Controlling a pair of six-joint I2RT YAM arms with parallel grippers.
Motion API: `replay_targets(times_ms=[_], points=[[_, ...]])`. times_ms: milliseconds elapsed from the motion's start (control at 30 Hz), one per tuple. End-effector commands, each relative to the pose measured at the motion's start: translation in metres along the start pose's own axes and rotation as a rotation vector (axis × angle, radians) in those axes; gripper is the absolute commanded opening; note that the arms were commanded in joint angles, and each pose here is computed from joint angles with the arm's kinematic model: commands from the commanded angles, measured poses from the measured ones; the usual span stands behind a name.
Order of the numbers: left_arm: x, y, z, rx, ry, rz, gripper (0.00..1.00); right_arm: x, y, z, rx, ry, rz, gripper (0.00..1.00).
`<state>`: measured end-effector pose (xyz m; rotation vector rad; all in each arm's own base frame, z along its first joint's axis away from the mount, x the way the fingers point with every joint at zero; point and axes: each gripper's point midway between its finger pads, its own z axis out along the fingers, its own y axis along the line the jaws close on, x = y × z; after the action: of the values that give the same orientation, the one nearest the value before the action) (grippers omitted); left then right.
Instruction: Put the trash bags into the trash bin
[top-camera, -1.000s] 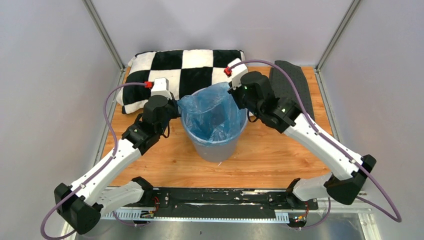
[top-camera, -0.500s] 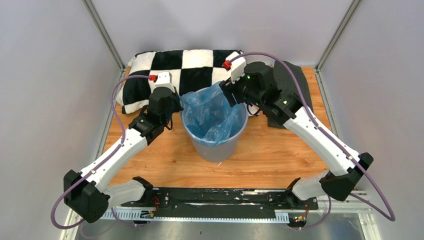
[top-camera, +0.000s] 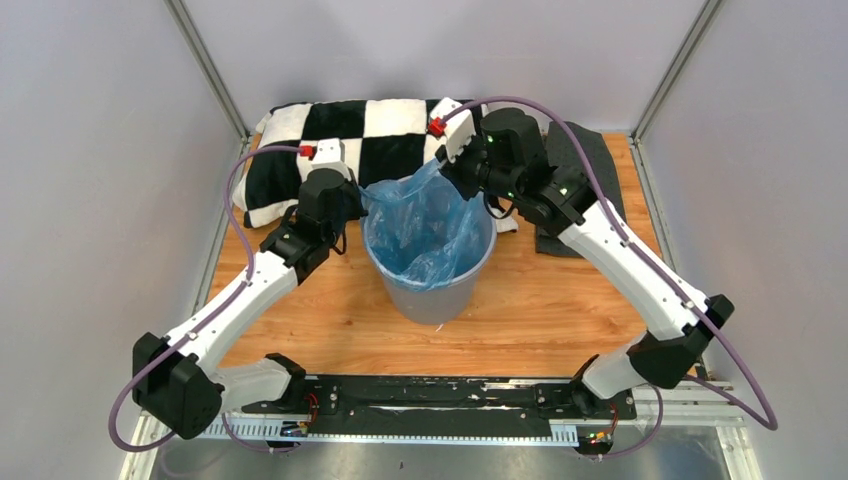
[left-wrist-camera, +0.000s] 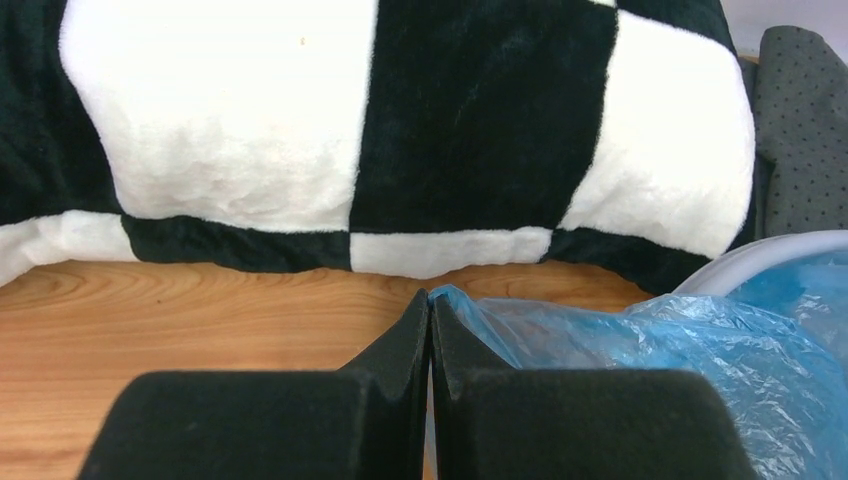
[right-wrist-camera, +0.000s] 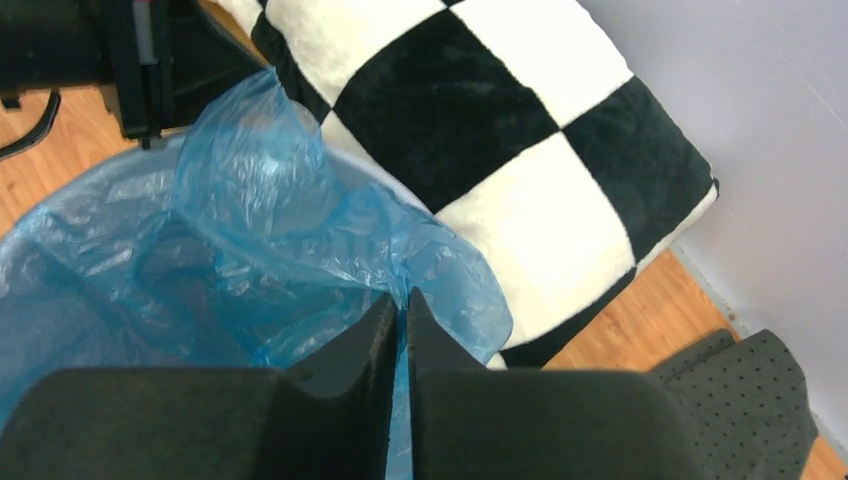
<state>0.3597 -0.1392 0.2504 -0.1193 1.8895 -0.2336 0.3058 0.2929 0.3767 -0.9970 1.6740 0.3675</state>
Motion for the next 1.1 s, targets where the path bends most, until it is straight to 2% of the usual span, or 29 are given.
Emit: replay_targets(times_ms=[0, 67, 200, 467, 667, 1067], points=[[-0.012, -0.003, 0.009, 0.010, -0.029, 0.011, 0.00, -0.005, -0.022, 0.009, 0.086, 0.034, 0.011, 0.04], [-0.013, -0.003, 0.012, 0.012, -0.034, 0.012, 0.00, -0.009, -0.036, 0.015, 0.138, 0.048, 0.050, 0.00], [-0.010, -0.001, 0.018, 0.004, -0.032, 0.014, 0.00, -0.002, -0.057, 0.037, 0.219, 0.115, 0.105, 0.00], [0.009, -0.001, 0.026, 0.009, 0.013, 0.011, 0.00, 0.045, -0.094, 0.067, 0.378, 0.289, 0.183, 0.00], [0.025, 0.000, 0.028, 0.015, 0.052, 0.006, 0.00, 0.068, -0.103, 0.060, 0.407, 0.347, 0.237, 0.00], [0.054, 0.008, 0.017, 0.020, 0.118, -0.013, 0.00, 0.085, -0.106, 0.034, 0.405, 0.397, 0.280, 0.00]])
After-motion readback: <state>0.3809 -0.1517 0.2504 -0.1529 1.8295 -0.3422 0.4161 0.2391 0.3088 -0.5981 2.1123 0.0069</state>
